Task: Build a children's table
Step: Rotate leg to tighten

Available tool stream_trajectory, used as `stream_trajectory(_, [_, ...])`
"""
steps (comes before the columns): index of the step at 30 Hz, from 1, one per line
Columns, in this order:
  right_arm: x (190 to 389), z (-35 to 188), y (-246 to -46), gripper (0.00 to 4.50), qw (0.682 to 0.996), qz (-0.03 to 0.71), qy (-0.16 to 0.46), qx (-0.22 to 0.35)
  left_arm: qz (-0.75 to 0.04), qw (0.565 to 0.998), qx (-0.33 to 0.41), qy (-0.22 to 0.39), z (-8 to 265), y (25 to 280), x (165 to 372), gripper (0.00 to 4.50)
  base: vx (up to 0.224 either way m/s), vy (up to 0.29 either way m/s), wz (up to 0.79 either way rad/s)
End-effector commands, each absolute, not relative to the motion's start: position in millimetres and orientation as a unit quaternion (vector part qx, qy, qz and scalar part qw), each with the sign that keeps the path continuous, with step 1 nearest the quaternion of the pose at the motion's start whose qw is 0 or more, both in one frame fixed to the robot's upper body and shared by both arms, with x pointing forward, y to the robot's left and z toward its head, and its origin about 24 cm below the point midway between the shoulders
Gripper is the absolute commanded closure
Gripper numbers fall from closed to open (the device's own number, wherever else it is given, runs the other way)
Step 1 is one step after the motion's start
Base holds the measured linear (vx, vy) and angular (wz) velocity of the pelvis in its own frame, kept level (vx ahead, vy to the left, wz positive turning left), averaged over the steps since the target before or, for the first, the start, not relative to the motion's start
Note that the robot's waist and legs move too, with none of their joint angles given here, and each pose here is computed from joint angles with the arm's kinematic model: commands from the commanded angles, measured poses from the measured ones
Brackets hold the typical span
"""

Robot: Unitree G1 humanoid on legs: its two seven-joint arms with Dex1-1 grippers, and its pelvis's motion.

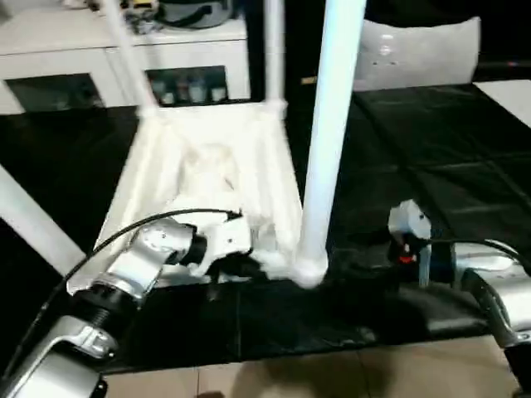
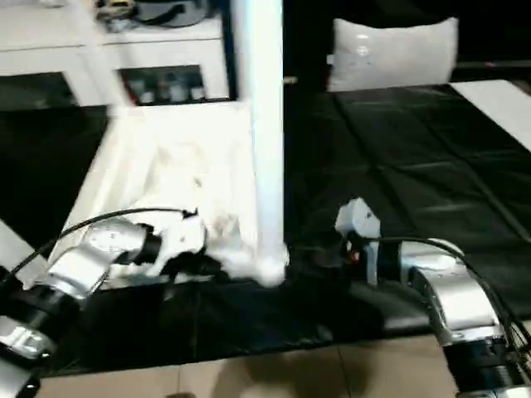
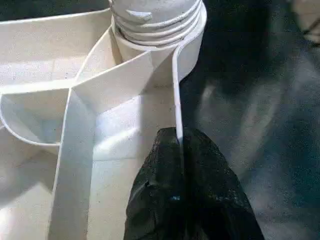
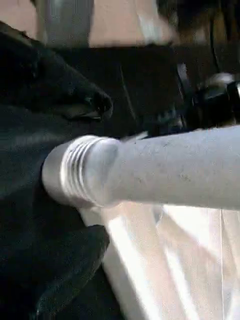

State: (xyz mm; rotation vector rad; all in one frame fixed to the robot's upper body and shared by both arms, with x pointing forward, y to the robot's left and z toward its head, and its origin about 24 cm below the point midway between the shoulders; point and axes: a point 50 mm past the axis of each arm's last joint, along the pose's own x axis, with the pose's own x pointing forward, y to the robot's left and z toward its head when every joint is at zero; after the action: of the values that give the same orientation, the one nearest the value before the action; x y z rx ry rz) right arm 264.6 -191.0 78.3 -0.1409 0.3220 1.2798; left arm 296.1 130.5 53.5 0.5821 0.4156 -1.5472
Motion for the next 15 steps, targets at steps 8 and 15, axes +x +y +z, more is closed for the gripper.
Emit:
stream_trajectory(8, [263.2, 82, -174.8, 1.8, 0.753, 0.641, 0.139, -0.054, -0.732, 0.597, 0.282, 0.17, 52, 119, 287, 4.5, 0.0, 0.0, 0.0])
stream_trajectory(15, [263.4, 76, -165.5, 2.42, 0.741, 0.655, 0.14, -0.042, -0.727, 0.601, 0.287, 0.168, 52, 120, 289, 4.5, 0.0, 0.0, 0.0])
